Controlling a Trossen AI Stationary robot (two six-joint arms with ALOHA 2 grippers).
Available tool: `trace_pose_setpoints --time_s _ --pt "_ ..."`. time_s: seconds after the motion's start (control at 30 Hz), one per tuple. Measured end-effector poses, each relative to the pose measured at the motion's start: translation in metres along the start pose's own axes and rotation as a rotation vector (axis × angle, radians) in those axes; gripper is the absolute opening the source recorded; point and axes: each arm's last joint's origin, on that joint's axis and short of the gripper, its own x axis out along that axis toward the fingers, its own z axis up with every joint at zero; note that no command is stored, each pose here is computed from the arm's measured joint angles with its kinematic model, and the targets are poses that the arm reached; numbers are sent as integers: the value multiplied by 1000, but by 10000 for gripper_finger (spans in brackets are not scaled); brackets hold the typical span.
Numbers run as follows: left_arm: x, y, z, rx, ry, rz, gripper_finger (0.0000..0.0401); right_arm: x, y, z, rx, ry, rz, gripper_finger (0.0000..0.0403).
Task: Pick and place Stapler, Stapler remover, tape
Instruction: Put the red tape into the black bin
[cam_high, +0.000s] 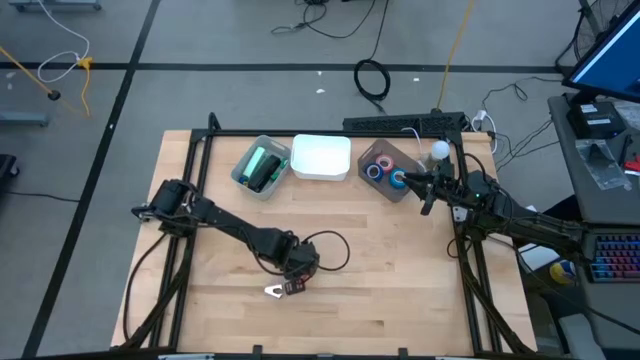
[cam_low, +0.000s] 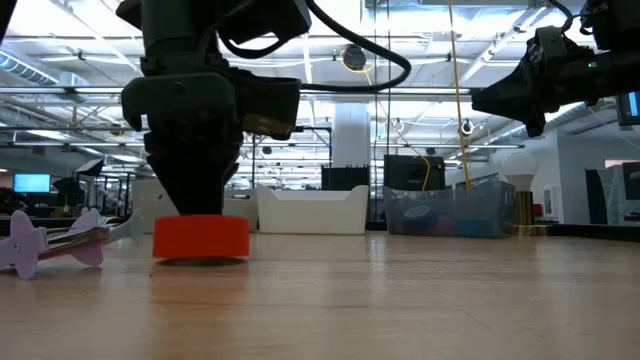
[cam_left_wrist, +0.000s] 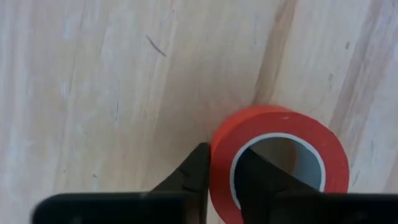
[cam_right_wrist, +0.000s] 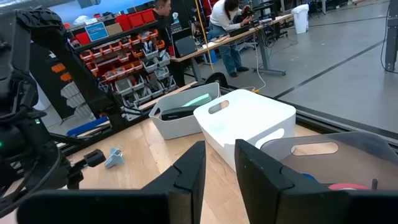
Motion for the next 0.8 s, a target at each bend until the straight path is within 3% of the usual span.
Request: trace_pose_setpoints --time_s 0.07,0.3,0.47,0.67,0.8 --pt "0 1 1 10 2 -5 38 0 0 0 0 0 0 79" --pt "0 8 5 4 17 -34 38 0 0 0 2 0 0 79" --pt "-8 21 16 -50 -43 -23 51 0 0 0 78 -1 0 79" --pt "-43 43 36 -94 -198 -76 39 0 0 0 189 0 3 79" --pt "-76 64 56 -148 -402 -129 39 0 2 0 241 29 75 79"
